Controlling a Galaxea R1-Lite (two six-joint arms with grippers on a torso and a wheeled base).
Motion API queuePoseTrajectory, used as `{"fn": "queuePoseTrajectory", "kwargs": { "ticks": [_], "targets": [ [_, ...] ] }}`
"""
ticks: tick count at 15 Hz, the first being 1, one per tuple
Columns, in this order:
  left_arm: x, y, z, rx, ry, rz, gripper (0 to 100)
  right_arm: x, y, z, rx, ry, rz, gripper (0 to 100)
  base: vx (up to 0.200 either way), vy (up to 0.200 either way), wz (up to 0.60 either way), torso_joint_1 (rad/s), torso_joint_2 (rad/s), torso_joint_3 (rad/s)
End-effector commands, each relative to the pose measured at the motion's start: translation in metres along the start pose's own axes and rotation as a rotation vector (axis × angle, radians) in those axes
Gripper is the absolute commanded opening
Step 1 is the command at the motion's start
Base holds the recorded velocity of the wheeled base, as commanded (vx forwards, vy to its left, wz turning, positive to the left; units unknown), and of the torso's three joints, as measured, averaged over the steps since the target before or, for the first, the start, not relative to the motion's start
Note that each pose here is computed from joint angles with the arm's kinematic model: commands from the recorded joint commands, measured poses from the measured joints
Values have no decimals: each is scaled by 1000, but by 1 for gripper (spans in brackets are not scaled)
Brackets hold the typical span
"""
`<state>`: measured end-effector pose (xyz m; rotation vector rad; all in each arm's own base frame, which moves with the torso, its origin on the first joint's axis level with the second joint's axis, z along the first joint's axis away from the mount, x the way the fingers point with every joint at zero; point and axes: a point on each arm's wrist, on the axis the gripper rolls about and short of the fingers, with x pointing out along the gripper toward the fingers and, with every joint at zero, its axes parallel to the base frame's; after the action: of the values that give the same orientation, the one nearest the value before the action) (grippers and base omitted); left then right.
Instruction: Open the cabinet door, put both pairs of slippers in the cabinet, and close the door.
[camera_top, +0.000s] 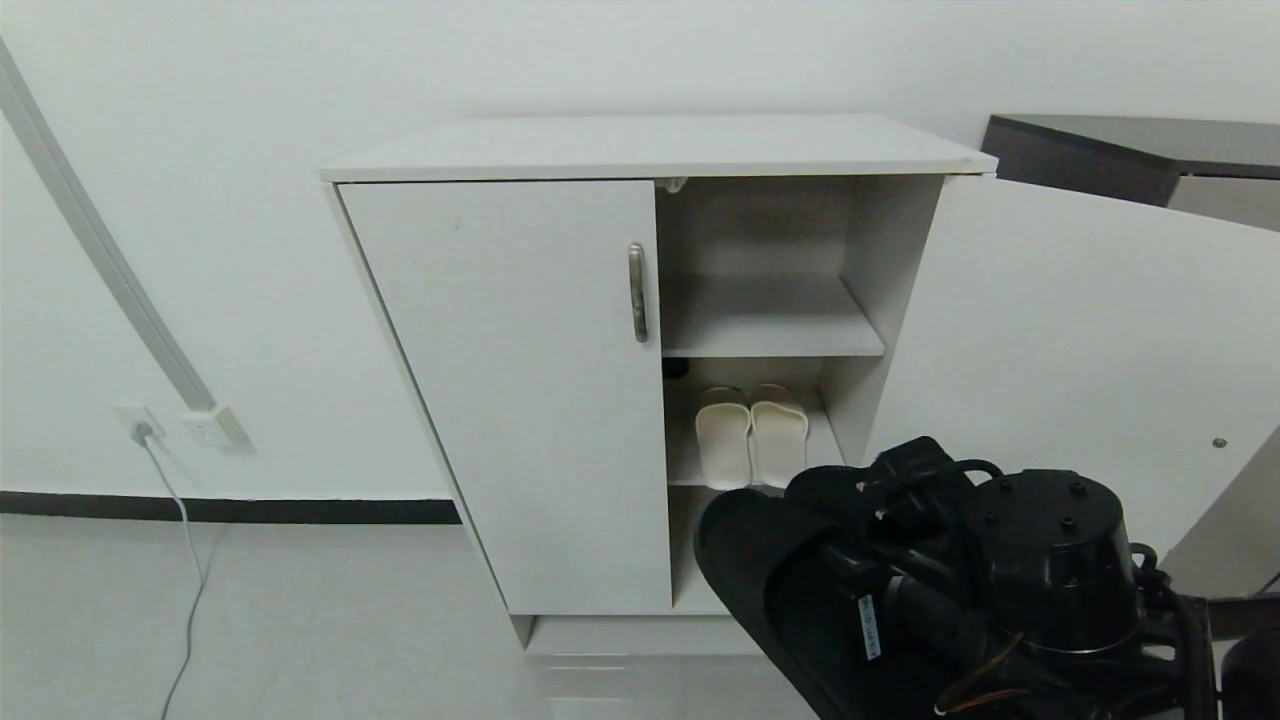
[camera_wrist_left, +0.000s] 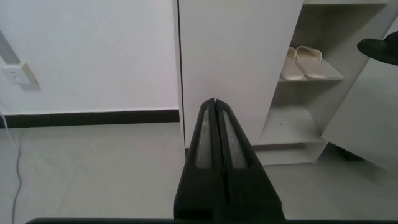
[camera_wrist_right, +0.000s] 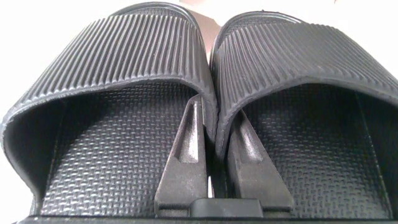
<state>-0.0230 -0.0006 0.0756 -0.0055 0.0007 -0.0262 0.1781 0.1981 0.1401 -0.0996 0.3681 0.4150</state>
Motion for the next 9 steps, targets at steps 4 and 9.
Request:
{"fn": "queuePoseTrajectory", "kwargs": {
  "ticks": [4,9],
  "targets": [
    [0,0,0,-1,1,0,0,-2,-1,3,10,-23,0,0,0,0,0,-17,369,356],
    [0,0,0,2,-1,0,0,4,1,0,1,-8,-3,0,0,0,0,-1,43,37]
  ]
}}
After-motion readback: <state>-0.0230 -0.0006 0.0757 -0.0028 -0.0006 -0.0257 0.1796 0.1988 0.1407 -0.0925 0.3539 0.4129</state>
